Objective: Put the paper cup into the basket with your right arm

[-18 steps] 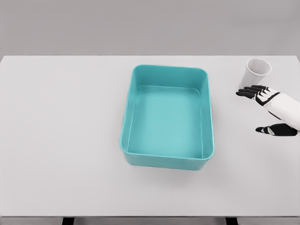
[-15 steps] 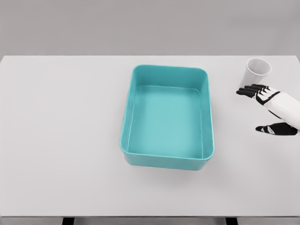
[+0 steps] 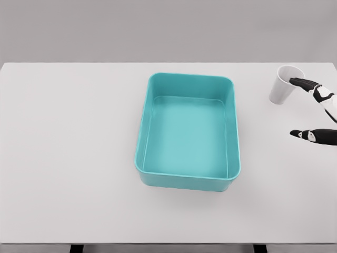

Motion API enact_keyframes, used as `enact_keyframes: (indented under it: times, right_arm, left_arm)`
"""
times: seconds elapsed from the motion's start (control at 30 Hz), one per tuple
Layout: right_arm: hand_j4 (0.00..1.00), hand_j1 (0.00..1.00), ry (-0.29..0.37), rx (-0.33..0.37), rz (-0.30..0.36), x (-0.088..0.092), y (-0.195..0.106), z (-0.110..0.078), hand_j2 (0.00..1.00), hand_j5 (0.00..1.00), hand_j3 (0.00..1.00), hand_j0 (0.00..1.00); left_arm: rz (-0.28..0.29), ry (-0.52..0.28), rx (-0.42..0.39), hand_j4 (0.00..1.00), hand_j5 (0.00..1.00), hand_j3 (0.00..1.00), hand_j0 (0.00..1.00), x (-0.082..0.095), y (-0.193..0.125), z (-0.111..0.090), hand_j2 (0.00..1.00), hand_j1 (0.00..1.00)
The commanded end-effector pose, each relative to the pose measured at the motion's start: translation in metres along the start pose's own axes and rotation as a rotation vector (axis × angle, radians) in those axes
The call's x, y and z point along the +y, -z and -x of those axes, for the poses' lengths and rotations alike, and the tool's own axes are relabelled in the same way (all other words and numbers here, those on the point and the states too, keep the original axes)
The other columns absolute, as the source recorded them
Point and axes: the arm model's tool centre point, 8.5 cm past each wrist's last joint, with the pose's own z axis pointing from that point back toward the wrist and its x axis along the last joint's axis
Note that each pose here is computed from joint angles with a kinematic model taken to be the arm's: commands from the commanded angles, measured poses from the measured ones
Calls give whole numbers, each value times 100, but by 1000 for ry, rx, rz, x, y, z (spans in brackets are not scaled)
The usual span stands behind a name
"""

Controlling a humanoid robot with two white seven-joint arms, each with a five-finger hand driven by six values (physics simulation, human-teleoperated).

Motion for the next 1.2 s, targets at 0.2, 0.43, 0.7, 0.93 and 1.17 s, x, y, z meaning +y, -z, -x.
enact_keyframes:
  times: [0.2,0.43,0.7,0.93,1.17]
  right_arm:
    - [100,100,379,183,55,-6,6,49,100,100,100,100]
    - [100,100,527,342,83,-3,25,118,100,100,100,100]
    - [100,100,618,401,215,-19,14,158,100,100,100,100]
    - [100,100,674,474,234,-8,4,179,100,100,100,100]
    - [100,100,735,523,239,7,8,192,100,100,100,100]
  left_arm:
    - [0,0,0,100,100,100,100,0,0,0,100,100]
    - [0,0,0,100,100,100,100,0,0,0,100,100]
    - [0,0,-1,100,100,100,100,0,0,0,100,100]
    - [0,0,0,100,100,100,100,0,0,0,100,100]
    - [0,0,0,100,100,100,100,0,0,0,100,100]
